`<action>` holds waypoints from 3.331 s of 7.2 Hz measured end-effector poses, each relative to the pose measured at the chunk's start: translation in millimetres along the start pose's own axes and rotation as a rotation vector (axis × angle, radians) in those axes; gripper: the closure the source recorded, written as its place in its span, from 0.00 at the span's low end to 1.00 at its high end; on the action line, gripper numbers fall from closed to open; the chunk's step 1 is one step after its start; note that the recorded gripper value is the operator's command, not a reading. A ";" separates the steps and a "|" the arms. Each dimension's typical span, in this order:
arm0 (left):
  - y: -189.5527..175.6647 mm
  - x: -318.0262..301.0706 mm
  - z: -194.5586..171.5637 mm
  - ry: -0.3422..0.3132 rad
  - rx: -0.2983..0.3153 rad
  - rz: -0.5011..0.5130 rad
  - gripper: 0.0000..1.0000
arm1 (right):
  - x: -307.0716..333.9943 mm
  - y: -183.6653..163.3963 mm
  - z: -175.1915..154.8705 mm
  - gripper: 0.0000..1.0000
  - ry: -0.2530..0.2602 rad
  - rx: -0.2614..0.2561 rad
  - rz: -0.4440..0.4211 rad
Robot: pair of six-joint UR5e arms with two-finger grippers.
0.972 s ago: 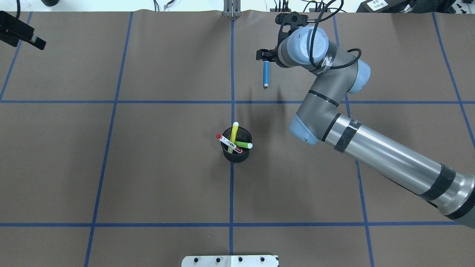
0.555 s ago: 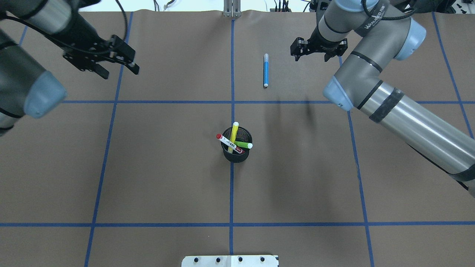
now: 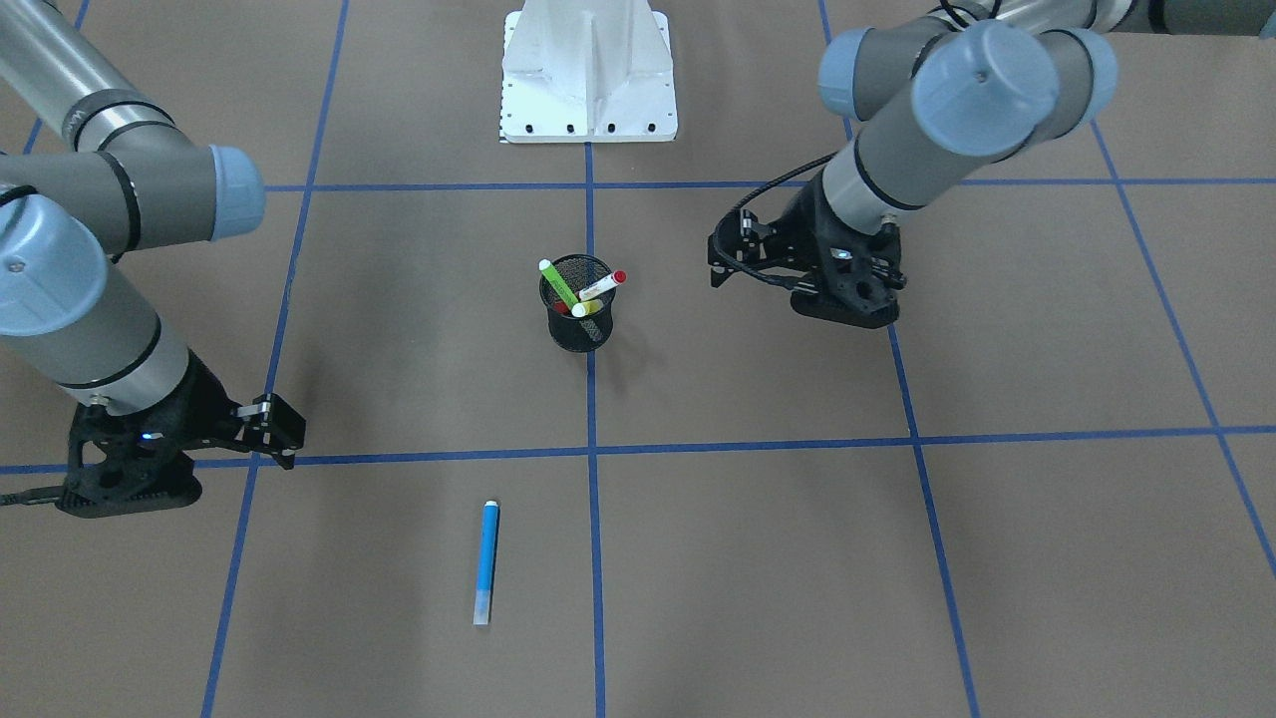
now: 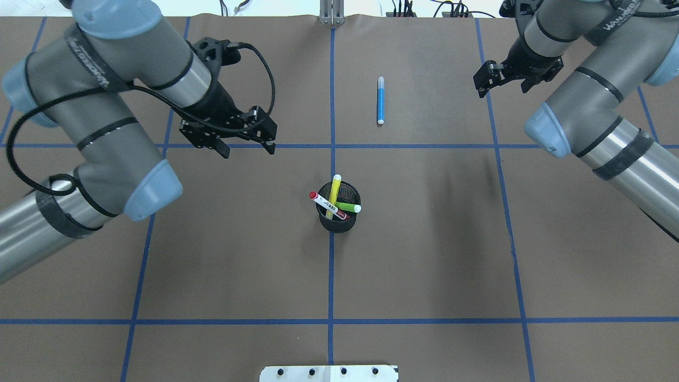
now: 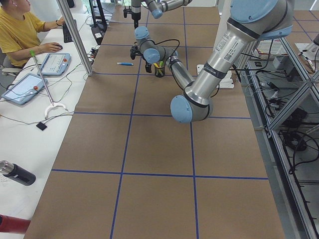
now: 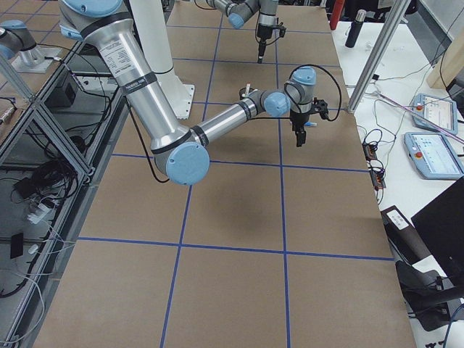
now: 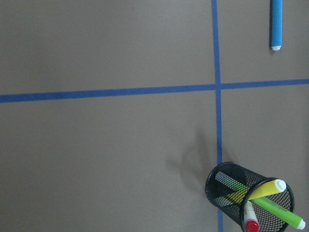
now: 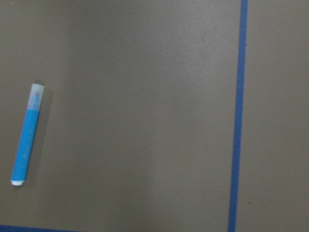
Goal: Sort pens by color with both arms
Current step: 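Move the left gripper over the pen cup while the right gripper withdraws, then grasp the red-capped white marker in the cup with the left gripper, then pull the red-capped marker out and carry it toward the blue marker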
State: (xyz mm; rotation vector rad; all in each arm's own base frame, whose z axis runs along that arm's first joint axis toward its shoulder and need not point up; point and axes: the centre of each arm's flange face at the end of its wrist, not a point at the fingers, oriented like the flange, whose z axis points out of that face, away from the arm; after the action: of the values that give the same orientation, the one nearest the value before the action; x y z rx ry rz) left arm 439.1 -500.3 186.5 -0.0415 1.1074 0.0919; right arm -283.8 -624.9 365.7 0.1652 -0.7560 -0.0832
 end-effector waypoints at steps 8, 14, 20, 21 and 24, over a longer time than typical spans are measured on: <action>17.5 48.7 74.9 0.100 -0.037 -0.044 0.59 | 6.1 1.6 3.5 0.01 0.003 -0.001 -0.013; 31.3 53.0 79.2 0.108 -0.054 -0.042 0.85 | 1.5 1.2 3.8 0.01 0.002 0.000 -0.010; 58.8 60.6 24.8 0.182 -0.020 -0.028 1.00 | -1.6 -0.3 1.7 0.01 -0.001 0.005 -0.012; 59.5 55.1 8.2 0.196 -0.001 -0.027 1.00 | -1.6 -0.3 1.7 0.01 -0.001 0.006 -0.012; 39.8 42.6 -31.6 0.215 0.071 -0.045 1.00 | -1.7 -0.3 1.6 0.01 -0.001 0.006 -0.011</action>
State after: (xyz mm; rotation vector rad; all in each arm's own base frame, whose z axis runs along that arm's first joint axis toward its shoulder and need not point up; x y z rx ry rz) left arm 426.0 -460.9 134.8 -0.0131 1.3232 0.0079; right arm -286.1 -625.1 365.6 0.1751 -0.7560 -0.0918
